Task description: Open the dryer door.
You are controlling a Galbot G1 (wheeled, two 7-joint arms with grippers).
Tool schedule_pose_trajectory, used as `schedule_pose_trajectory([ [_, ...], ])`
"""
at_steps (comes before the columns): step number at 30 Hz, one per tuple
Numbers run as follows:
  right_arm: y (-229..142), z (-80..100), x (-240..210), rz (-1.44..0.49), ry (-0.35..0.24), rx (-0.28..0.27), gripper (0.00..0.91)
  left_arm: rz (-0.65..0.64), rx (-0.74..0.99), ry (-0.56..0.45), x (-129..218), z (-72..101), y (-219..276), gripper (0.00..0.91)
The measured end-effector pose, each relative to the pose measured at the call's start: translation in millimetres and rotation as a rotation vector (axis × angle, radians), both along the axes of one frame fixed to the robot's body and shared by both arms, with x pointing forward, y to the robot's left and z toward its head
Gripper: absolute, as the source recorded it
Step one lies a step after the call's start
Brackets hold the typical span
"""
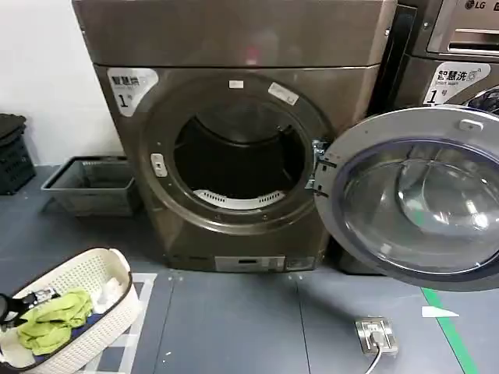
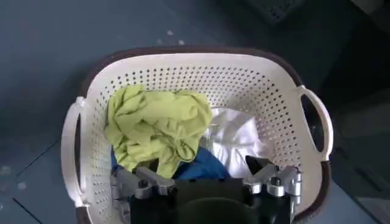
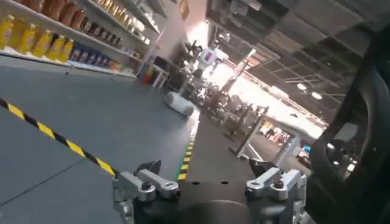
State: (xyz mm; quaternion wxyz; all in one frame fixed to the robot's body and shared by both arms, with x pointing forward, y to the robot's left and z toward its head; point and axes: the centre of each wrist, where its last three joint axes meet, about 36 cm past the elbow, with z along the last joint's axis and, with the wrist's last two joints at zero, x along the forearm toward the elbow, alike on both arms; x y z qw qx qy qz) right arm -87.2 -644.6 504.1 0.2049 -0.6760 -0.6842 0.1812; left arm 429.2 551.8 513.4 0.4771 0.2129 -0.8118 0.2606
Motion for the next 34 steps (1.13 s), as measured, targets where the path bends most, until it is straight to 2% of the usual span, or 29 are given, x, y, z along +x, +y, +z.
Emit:
schedule_pose_trajectory([
  [9, 0, 0.4, -6, -0.026, -0.018, -0.002, 0.907, 0.009, -0.003, 0.007, -1, -2.8, 3, 0.907],
  [34, 1, -0.9, -14, -0.036, -0.018, -0.006, 0.907, 0.027, -0.008, 0.023, -2, -8.8, 9, 0.907],
])
